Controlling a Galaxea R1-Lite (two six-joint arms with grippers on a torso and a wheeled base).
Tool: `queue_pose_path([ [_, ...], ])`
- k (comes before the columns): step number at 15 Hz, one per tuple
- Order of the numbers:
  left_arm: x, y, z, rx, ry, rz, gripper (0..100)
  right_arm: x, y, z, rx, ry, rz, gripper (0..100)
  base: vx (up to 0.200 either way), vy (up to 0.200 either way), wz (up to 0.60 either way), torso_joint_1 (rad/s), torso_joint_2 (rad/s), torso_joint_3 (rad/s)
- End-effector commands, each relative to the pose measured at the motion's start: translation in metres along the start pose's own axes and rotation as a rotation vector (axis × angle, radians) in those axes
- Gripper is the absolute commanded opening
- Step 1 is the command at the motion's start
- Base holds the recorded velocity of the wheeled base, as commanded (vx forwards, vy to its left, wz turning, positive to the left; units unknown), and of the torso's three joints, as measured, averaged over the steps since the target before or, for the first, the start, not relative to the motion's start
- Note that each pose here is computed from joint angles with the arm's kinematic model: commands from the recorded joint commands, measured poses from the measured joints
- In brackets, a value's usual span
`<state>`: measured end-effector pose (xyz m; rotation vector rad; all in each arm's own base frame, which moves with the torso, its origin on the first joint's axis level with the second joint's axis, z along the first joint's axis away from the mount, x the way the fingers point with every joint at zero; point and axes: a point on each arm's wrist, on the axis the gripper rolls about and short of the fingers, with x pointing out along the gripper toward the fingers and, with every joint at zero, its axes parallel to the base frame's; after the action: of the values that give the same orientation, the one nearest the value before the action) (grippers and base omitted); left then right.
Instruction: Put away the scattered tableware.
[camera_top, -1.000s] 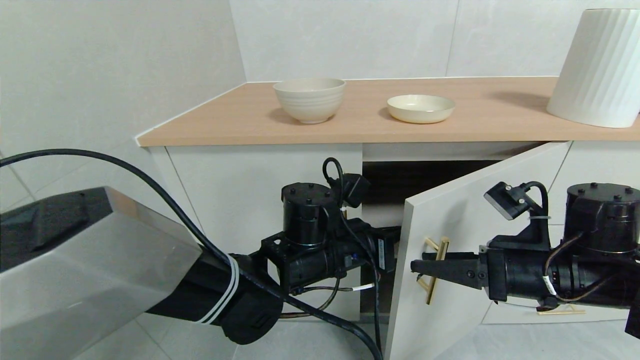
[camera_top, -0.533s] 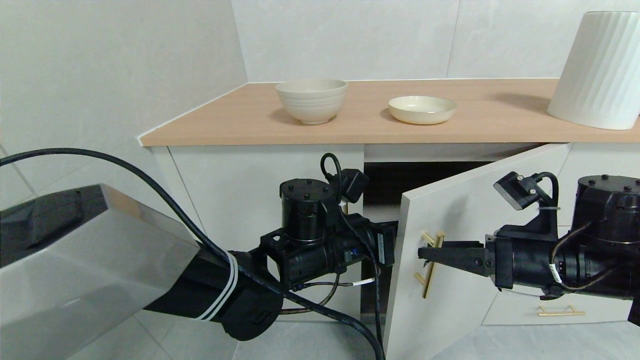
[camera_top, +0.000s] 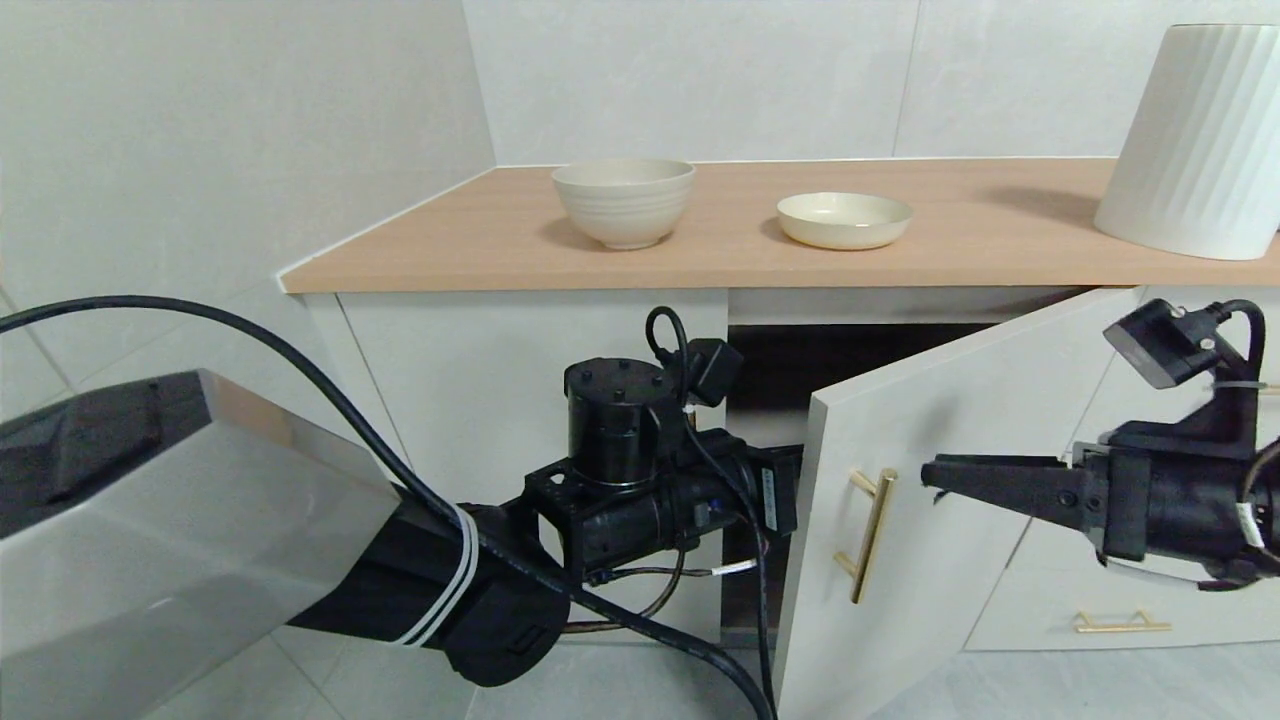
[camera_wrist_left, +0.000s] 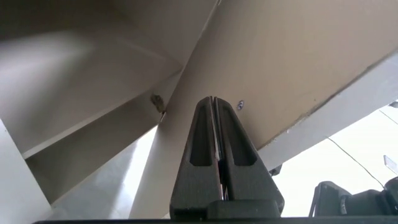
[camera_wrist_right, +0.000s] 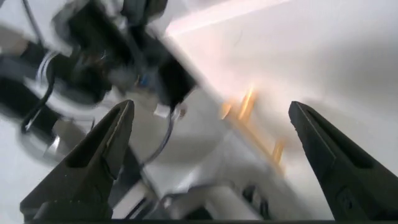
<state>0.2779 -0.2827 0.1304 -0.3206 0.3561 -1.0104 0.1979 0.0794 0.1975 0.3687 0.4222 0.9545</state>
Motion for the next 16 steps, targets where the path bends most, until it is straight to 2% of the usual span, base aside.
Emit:
queue_pose_path([
  [1,-0.001,-0.002,0.001,0.001,-0.003,-0.004,0,-0.032,0.037,0.002,-0.125,-0.035,-0.066,100,0.000,0.000,0.00,0.000,0.00,0.000],
  [2,0.000,-0.003,-0.002,0.000,0.006,-0.005,0,-0.038,0.050,-0.004,-0.171,-0.025,-0.126,100,0.000,0.000,0.00,0.000,0.00,0.000],
  [4,0.000,-0.007,-0.003,0.003,0.007,-0.011,0,-0.058,0.079,-0.009,-0.211,-0.037,-0.087,100,0.000,0.000,0.00,0.000,0.00,0.000],
  [5,0.001,-0.010,-0.003,0.005,0.011,-0.018,0,-0.065,0.084,-0.009,-0.217,-0.046,-0.075,100,0.000,0.000,0.00,0.000,0.00,0.000],
  [6,0.003,-0.019,-0.006,0.008,0.019,-0.039,0,-0.074,0.090,-0.009,-0.222,-0.053,-0.061,100,0.000,0.000,0.00,0.000,0.00,0.000],
  [8,0.007,-0.036,-0.015,0.014,0.047,-0.081,0,-0.080,0.093,-0.010,-0.230,-0.065,-0.050,100,0.000,0.000,0.00,0.000,0.00,0.000],
  [9,0.010,-0.041,-0.022,0.013,0.067,-0.091,0,-0.083,0.095,-0.010,-0.235,-0.076,-0.046,100,0.000,0.000,0.00,0.000,0.00,0.000],
  [11,0.016,-0.048,-0.034,0.014,0.097,-0.109,0,-0.088,0.098,-0.009,-0.246,-0.099,-0.039,100,0.000,0.000,0.00,0.000,0.00,0.000],
  [16,0.018,-0.062,-0.040,0.021,0.111,-0.146,0,-0.090,0.099,-0.011,-0.242,-0.074,-0.006,100,0.000,0.000,0.00,0.000,0.00,0.000],
])
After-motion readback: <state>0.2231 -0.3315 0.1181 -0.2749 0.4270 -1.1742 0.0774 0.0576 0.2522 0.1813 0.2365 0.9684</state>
